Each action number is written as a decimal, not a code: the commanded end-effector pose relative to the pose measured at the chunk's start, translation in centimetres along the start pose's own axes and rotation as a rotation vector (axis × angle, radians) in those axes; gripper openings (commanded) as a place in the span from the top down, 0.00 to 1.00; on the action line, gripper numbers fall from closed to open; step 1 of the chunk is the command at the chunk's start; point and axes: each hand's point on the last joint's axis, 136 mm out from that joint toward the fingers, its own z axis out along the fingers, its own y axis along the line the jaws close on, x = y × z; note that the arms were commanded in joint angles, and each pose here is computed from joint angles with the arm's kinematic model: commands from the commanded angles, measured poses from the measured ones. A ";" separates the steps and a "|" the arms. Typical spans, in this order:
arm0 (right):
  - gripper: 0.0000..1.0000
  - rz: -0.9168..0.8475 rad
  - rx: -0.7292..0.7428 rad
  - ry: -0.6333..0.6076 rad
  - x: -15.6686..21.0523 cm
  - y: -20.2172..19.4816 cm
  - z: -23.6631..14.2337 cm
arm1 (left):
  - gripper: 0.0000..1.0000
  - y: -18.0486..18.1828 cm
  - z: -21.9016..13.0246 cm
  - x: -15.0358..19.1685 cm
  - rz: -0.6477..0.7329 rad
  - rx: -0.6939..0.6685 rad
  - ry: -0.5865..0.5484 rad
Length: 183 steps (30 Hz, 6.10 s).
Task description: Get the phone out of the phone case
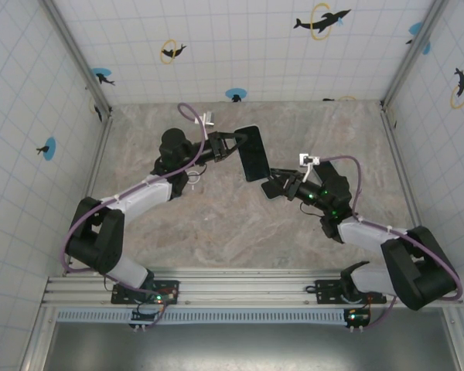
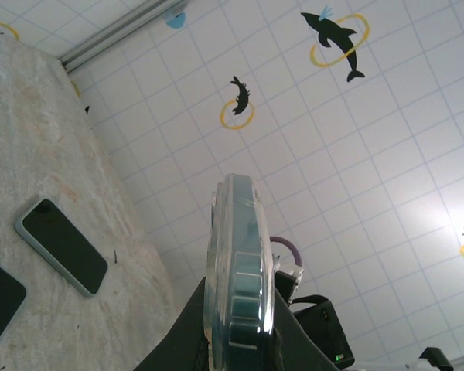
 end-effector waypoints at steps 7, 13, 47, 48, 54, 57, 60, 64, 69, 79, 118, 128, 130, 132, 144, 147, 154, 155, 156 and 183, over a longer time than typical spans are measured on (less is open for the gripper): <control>0.57 0.213 -0.141 -0.082 -1.8 3.3 1.2 | 1.00 -1.8 0.6 -1.5 -0.017 0.105 -0.113; 0.62 0.257 -0.155 -0.114 -2.4 3.4 1.1 | 1.00 -0.9 0.9 -1.2 -0.024 0.092 -0.100; 0.94 0.361 -0.064 -0.426 -7.6 -0.5 0.1 | 0.36 3.8 -2.4 -0.1 -0.116 -0.236 -0.201; 0.94 0.360 -0.058 -0.450 -8.0 -0.7 0.1 | 0.36 3.7 -2.6 0.1 -0.132 -0.241 -0.220; 0.94 0.327 -0.047 -0.481 -8.9 -1.1 1.2 | 0.35 2.1 -1.9 1.4 -0.211 -0.233 -0.308; 0.94 0.327 -0.040 -0.493 -8.8 -1.4 1.6 | 0.35 1.2 -0.7 1.9 -0.234 -0.220 -0.319; 0.94 0.320 -0.052 -0.488 -8.7 -1.2 2.1 | 0.35 1.0 -0.3 2.6 -0.284 -0.176 -0.345; 0.94 0.302 -0.059 -0.464 -8.1 -0.8 2.8 | 0.36 0.5 1.3 3.0 -0.300 -0.141 -0.329; 0.94 0.283 -0.057 -0.459 -7.9 -0.7 3.1 | 0.37 0.7 2.5 3.6 -0.339 -0.098 -0.322; 0.94 0.264 -0.060 -0.431 -7.3 -0.4 3.8 | 0.37 0.3 3.7 3.5 -0.353 -0.046 -0.312; 0.94 0.228 0.136 -0.449 -4.7 -3.2 4.1 | 0.95 -1.4 4.4 0.3 -0.310 -0.008 -0.429; 0.94 0.233 0.239 -0.482 -5.3 -6.1 2.6 | 1.00 -1.8 3.1 1.6 -0.287 -0.032 -0.383; 0.94 0.232 0.250 -0.489 -5.5 -6.5 2.3 | 1.00 -1.7 2.5 2.0 -0.284 -0.050 -0.380; 0.94 0.234 0.261 -0.493 -5.6 -6.8 1.9 | 0.99 -1.5 2.1 2.4 -0.283 -0.063 -0.375; 0.93 0.294 0.300 -0.419 -2.6 -8.1 1.8 | 0.98 4.8 -1.8 4.9 -0.260 -0.222 -0.334; 0.93 0.309 0.314 -0.382 -1.3 -8.2 2.2 | 0.98 6.8 -3.0 5.4 -0.274 -0.248 -0.336; 0.93 0.344 0.340 -0.306 1.7 -8.4 2.8 | 0.98 11.2 -5.2 6.1 -0.285 -0.341 -0.336; 0.93 0.347 0.339 -0.300 2.0 -8.4 2.9 | 0.98 11.6 -5.5 6.1 -0.291 -0.346 -0.340; 0.93 0.350 0.337 -0.294 2.3 -8.3 3.0 | 0.98 12.2 -5.7 6.2 -0.297 -0.351 -0.339; 0.92 0.378 0.367 -0.212 5.4 -9.1 3.7 | 0.91 21.4 -7.3 6.2 -0.385 -0.549 -0.307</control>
